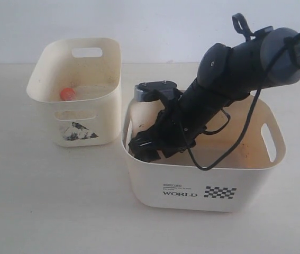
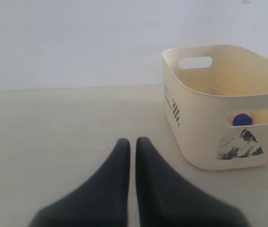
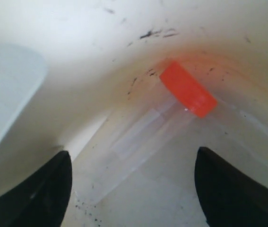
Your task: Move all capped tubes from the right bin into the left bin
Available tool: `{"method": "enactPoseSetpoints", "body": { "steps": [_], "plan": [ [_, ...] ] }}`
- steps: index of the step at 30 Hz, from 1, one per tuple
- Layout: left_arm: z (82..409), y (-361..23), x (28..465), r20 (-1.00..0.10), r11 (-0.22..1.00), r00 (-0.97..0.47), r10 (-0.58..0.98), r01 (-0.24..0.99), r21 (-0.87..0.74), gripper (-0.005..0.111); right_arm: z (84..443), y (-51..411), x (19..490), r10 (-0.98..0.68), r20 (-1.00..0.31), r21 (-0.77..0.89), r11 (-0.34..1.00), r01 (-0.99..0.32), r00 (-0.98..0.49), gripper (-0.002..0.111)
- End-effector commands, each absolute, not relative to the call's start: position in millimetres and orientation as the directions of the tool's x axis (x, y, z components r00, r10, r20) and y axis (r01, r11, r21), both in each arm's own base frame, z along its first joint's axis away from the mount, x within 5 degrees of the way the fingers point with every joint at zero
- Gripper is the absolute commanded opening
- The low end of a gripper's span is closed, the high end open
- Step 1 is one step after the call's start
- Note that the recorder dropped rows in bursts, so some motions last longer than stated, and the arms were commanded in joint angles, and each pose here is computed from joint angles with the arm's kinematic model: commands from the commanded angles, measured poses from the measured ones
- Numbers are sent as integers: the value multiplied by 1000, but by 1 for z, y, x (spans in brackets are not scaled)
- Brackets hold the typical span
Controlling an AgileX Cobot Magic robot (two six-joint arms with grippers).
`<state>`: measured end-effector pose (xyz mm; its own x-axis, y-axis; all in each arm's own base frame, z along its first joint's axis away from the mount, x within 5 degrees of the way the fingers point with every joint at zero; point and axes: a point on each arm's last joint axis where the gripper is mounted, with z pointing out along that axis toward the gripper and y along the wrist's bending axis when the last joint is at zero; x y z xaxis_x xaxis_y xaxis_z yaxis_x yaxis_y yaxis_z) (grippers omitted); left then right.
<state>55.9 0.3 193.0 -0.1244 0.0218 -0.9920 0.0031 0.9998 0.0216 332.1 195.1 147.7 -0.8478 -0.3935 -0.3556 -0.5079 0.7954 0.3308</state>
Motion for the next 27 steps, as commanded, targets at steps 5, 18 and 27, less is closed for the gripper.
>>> {"method": "enactPoseSetpoints", "body": {
  "steps": [5,18,27],
  "plan": [
    [194,0,56,-993,1000,-121,14,1,14,4,123,200,330,-424,-294,336,793,-508,-857,69],
    [194,0,56,-993,1000,-121,14,1,14,4,120,202,331,-426,-280,345,792,-504,-860,27],
    [194,0,56,-993,1000,-121,14,1,14,4,118,195,330,-517,-264,272,770,-577,-814,0]
  ]
}}
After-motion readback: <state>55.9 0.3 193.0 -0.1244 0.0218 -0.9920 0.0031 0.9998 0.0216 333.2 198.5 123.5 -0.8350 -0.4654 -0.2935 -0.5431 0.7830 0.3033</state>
